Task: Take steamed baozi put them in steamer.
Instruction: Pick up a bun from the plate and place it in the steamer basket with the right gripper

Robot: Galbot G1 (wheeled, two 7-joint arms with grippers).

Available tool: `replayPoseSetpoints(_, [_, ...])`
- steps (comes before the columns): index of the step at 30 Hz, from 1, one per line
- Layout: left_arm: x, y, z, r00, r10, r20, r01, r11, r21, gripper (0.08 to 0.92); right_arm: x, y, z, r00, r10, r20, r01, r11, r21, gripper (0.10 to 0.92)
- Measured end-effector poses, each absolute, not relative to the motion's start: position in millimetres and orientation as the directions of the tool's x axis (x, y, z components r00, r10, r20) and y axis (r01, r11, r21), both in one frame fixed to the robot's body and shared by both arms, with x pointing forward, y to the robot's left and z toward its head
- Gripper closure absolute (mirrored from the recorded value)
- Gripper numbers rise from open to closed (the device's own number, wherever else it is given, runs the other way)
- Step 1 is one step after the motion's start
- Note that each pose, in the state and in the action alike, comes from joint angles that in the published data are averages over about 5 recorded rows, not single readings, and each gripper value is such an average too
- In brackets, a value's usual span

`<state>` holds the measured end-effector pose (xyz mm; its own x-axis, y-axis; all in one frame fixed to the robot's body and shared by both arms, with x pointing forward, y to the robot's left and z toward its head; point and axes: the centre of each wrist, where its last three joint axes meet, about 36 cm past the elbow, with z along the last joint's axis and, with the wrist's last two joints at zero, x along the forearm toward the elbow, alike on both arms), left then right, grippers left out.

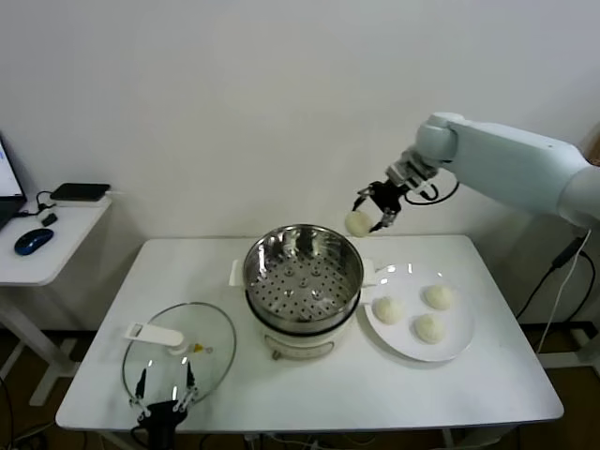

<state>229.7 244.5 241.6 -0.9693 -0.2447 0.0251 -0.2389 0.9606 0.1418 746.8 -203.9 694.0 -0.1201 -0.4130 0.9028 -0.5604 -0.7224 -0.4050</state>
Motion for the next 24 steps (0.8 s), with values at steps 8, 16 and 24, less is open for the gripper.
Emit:
replayPoseSetpoints(8, [230, 246, 244, -0.966, -0.258, 0.018, -0.253, 0.957, 0.139, 0.177, 757, -134, 682, -0.037, -0.369, 0.929, -0.390, -0.851, -0.353, 0.335])
replayPoseSetpoints(16, [231, 245, 245, -0.967, -0.254, 0.011, -0.250, 0.959, 0.135, 0.177, 767, -89, 658, -0.017, -0.297, 0.955, -0.303, -0.908, -0.288, 0.334])
replayPoseSetpoints(24, [234, 242, 245, -0.968, -0.249, 0.007, -0.246, 0.961, 0.129, 0.177, 772, -67, 633, -0.017, -0.267, 0.964, -0.290, -0.921, -0.260, 0.335])
